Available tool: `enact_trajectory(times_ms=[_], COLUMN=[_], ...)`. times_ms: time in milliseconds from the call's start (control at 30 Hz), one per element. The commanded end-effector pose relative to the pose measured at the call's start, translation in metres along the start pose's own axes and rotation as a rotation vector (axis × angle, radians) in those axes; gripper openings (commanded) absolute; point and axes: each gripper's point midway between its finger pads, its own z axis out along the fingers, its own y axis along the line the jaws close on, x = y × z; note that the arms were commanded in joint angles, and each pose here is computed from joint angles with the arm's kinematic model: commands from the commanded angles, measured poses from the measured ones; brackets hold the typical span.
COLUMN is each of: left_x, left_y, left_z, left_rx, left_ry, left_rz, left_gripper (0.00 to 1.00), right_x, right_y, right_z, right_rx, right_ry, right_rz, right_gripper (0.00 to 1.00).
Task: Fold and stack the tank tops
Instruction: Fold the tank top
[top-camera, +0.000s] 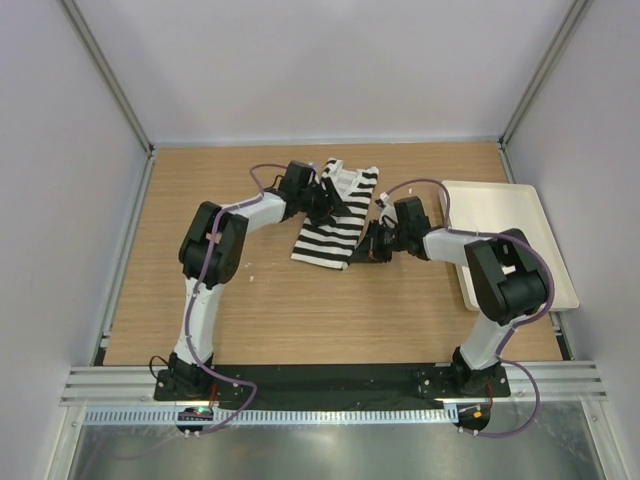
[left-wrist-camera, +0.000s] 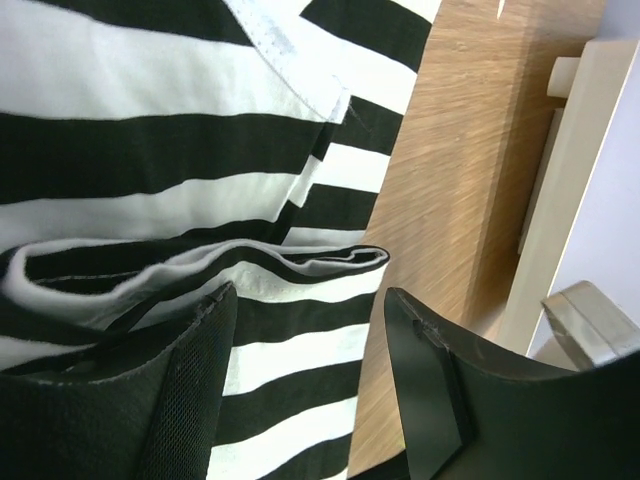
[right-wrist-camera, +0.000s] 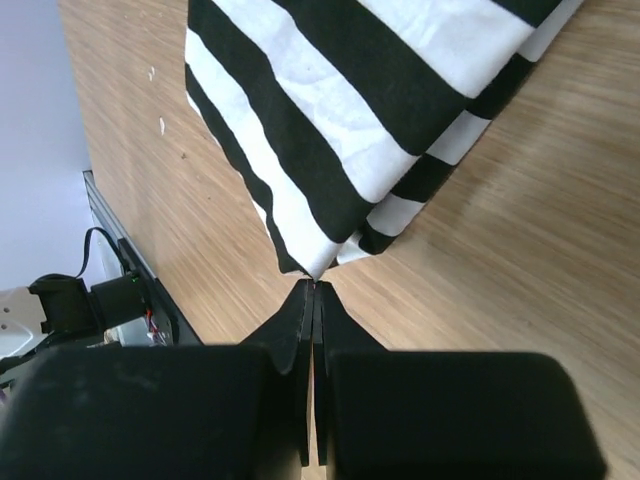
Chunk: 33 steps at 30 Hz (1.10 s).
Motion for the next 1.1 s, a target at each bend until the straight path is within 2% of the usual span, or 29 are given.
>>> enact_trajectory(times_ms=[0,67,133,167,233,267,400,533,667,833,900,933,1067], left_x=[-0.009,-0.009,-0.008,-0.008,-0.011,-0.011,-0.013,-0.010,-0.011,-0.007,-0.016,-0.009,0.000], left_y=[0.007,0.012,0.013,0.013,0.007,0.003,-0.022,-0.050,-0.056,-0.003,0.017,0.033,0.059], left_z=[-0.012,-0.014,-0.018,-0.021,-0.031,-0.035,-0.056,-0.085,-0.116,-0.140,-0.155,-0.156,-0.167], left_rx=[-0.066,-0.087,-0.096,-0.099,-0.089,-0.081,-0.025,0.051,0.038,-0.040,-0.079,-0.110,-0.143], left_ry=[-0.072,-0.084,-0.092,-0.100,-0.133,-0.143,-0.172,-0.186,-0.228,-0.221,-0.271,-0.264,-0.279], left_rz=[0.035,0.033,0.026,0.024,0.024,0.028,0.049,0.064,0.080,-0.025,-0.048,-0.062,-0.088], left_gripper=[0.63,0.63,0.63,0.63,0.64,0.64,0.69,0.70,0.72,0.70,0.69,0.69,0.68], right_x=[-0.003,-0.001,0.000,-0.004,-0.004,-0.007,-0.010,-0.006,0.001,0.007,0.008,0.007,0.004], right_y=[0.018,0.017,0.012,0.013,0.009,0.010,0.012,0.015,0.026,0.037,0.039,0.039,0.041], right_z=[-0.014,-0.018,-0.021,-0.023,-0.024,-0.024,-0.024,-0.016,-0.003,0.013,0.019,0.022,0.033], right_rx=[-0.031,-0.015,0.025,0.033,0.062,0.067,0.080,0.111,0.111,0.139,0.125,0.111,0.099], right_ry=[-0.023,-0.030,-0.033,-0.043,-0.043,-0.048,-0.057,-0.045,-0.038,-0.091,-0.127,-0.154,-0.198], right_rz=[-0.029,-0.037,-0.034,-0.043,-0.044,-0.047,-0.040,-0.037,-0.032,0.028,0.103,0.119,0.181], right_gripper=[0.01,0.02,0.09,0.18,0.28,0.42,0.59,0.62,0.71,0.70,0.68,0.66,0.58])
